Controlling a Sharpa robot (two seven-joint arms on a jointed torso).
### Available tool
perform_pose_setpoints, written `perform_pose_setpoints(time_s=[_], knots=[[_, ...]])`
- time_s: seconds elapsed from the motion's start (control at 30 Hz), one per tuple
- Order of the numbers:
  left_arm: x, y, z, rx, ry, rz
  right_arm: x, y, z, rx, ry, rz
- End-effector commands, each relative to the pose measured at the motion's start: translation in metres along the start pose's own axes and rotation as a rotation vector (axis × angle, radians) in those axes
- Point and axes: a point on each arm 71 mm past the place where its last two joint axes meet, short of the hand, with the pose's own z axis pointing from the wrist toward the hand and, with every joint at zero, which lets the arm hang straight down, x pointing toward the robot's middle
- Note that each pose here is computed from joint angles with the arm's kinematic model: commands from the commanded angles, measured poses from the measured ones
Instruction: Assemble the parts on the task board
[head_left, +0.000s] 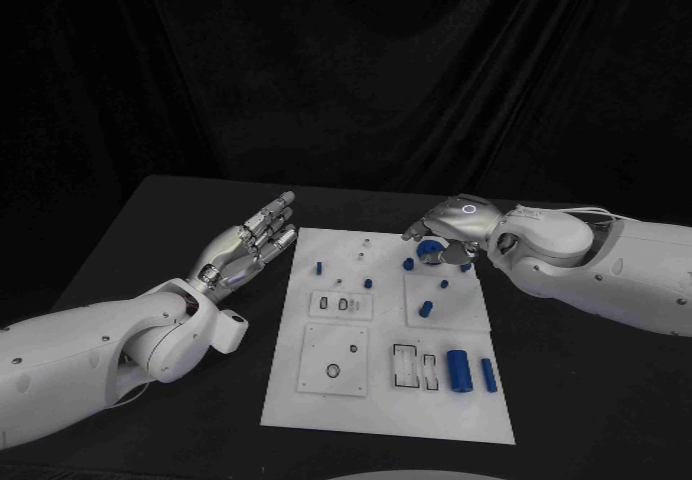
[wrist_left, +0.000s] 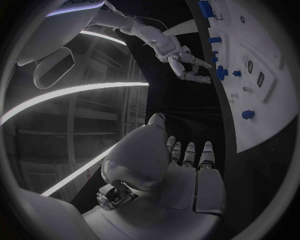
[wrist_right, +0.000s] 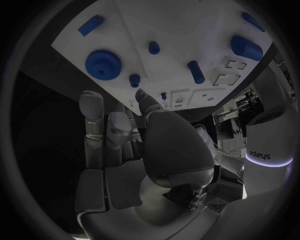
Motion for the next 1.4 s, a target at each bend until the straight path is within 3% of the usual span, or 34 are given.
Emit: perform_pose_setpoints(time_s=[0.03,0.77,1.4], knots=[[0.0012,-0.0062,0.0013,0.071,0.019,-0.008,0.002,0.002,0.001,-0.029,-0.044,0.003],[0.0000,-0.0052,-0.0005,0.056,0.031,-0.020,0.030,0.004,0.013,-0.045,0.014,0.017],[0.0000,-0.0043,-0.0003,0.048,0.041,-0.028,0.041,0.000,0.019,-0.038,0.007,0.012]])
